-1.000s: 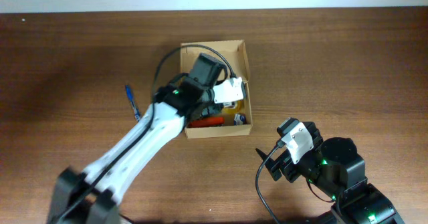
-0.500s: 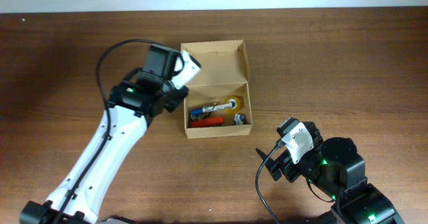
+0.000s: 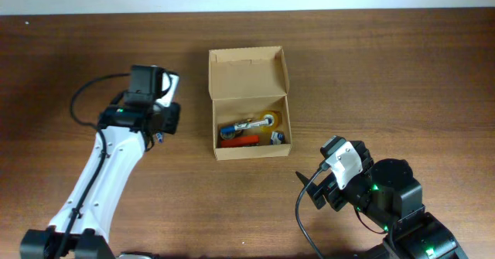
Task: Pack container
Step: 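Move the left gripper to the blue pen and grasp it, then carry the blue pen into the box with the left gripper, then open the left gripper to drop the pen and lift out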
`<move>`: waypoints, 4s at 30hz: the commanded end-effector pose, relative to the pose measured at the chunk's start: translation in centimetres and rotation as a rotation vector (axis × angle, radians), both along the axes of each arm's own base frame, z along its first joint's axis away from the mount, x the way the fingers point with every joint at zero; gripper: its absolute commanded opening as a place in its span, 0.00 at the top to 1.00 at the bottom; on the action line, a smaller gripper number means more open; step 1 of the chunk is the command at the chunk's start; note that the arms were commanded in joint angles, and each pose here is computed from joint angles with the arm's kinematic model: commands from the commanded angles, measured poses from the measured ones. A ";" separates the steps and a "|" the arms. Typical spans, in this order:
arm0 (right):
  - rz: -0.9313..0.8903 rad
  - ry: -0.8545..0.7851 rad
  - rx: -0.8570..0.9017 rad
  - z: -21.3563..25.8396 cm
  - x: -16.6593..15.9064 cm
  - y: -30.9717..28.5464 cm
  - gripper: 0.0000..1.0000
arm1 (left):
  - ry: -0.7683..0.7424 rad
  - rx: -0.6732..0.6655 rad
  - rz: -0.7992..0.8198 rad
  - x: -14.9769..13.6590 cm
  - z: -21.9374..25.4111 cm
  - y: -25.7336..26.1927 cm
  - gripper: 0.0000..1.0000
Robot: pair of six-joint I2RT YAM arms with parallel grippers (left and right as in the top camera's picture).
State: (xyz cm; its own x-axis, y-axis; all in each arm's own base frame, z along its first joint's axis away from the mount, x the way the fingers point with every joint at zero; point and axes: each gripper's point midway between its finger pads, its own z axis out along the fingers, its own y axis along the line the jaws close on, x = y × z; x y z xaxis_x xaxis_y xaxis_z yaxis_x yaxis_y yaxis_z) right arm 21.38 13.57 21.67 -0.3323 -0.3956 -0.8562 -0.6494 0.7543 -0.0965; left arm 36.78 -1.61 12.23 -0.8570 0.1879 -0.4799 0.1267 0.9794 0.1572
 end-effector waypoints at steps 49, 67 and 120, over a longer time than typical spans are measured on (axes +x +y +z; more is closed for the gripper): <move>0.002 -0.003 -0.008 -0.1 0.0 0.1 0.01 | 0.031 -0.180 0.409 2.1 -11.5 1.9 0.98; 0.002 -0.003 -0.008 -0.1 0.0 0.1 0.01 | -0.477 0.072 -0.758 0.8 9.4 -17.6 0.98; 0.002 -0.003 -0.008 -0.1 0.0 0.1 0.01 | -0.212 0.438 -1.107 0.5 -3.4 -21.5 0.51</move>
State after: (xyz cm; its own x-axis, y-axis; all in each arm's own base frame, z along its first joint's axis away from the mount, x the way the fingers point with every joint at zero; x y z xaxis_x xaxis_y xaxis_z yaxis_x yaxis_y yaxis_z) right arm 21.38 13.57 21.67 -0.3323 -0.3956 -0.8562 -0.6494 0.7543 -0.0965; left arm 36.81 -22.33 6.68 -0.0120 0.9729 -0.2309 0.8251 0.1400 0.5473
